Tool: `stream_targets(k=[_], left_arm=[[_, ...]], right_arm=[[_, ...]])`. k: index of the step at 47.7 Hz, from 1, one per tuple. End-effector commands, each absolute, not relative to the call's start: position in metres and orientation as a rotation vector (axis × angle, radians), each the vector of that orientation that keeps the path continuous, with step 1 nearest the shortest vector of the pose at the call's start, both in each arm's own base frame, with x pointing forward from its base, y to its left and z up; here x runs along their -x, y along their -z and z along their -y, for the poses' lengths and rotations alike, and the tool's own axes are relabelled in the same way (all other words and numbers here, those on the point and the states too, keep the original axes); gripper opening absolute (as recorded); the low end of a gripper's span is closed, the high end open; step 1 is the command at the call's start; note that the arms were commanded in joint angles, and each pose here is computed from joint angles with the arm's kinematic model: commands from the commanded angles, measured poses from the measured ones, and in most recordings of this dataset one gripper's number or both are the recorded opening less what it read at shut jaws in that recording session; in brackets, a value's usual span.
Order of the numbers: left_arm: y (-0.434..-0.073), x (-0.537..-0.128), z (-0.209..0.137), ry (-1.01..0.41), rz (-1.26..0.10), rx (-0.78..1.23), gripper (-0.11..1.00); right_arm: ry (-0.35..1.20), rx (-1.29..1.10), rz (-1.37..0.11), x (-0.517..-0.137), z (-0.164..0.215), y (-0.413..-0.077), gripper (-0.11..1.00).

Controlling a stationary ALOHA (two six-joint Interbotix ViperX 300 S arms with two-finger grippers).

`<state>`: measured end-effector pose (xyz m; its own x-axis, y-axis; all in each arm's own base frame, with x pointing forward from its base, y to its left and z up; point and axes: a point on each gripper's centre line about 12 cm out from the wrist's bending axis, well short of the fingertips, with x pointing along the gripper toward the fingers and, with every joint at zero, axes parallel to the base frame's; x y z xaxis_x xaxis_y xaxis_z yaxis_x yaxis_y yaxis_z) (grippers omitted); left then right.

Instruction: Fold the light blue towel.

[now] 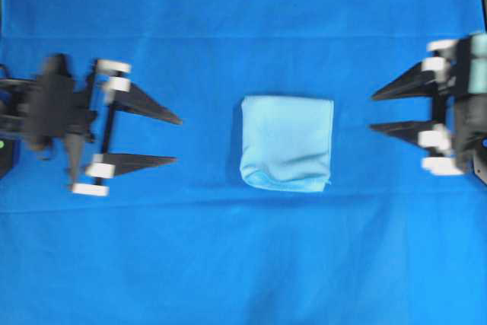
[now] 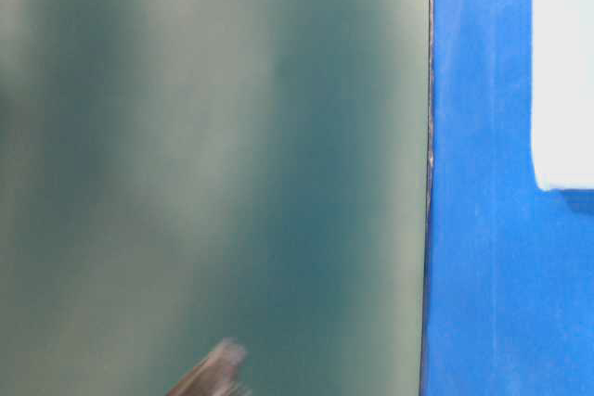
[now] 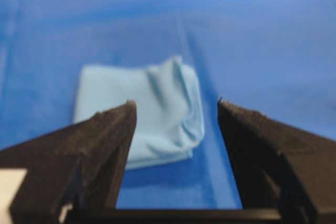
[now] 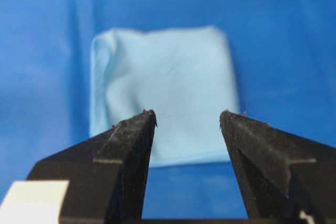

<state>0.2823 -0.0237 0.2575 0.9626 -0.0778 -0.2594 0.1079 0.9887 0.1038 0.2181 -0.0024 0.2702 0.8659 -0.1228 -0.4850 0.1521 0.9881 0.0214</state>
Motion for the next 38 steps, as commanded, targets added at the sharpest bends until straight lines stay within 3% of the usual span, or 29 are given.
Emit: stream_targets(k=[1, 10, 22, 38], left_arm=[[-0.273, -0.261, 0.019, 0.082, -0.188, -0.114, 0.57], [-0.281, -0.219, 0.014, 0.071, -0.15, -0.099, 0.57], [-0.257, -0.178, 0.007, 0.044, -0.129, -0.078, 0.57], [-0.234, -0.155, 0.005, 0.037, -0.133, -0.044, 0.56]], right_arm=[[0.157, -0.035, -0.447, -0.206, 0.007, -0.283, 0.58], [0.165, -0.005, -0.386, -0.178, 0.012, -0.276, 0.58], [0.152, -0.017, -0.333, -0.153, 0.014, -0.245, 0.58], [0.151, -0.033, -0.312, -0.152, 0.016, -0.233, 0.58]])
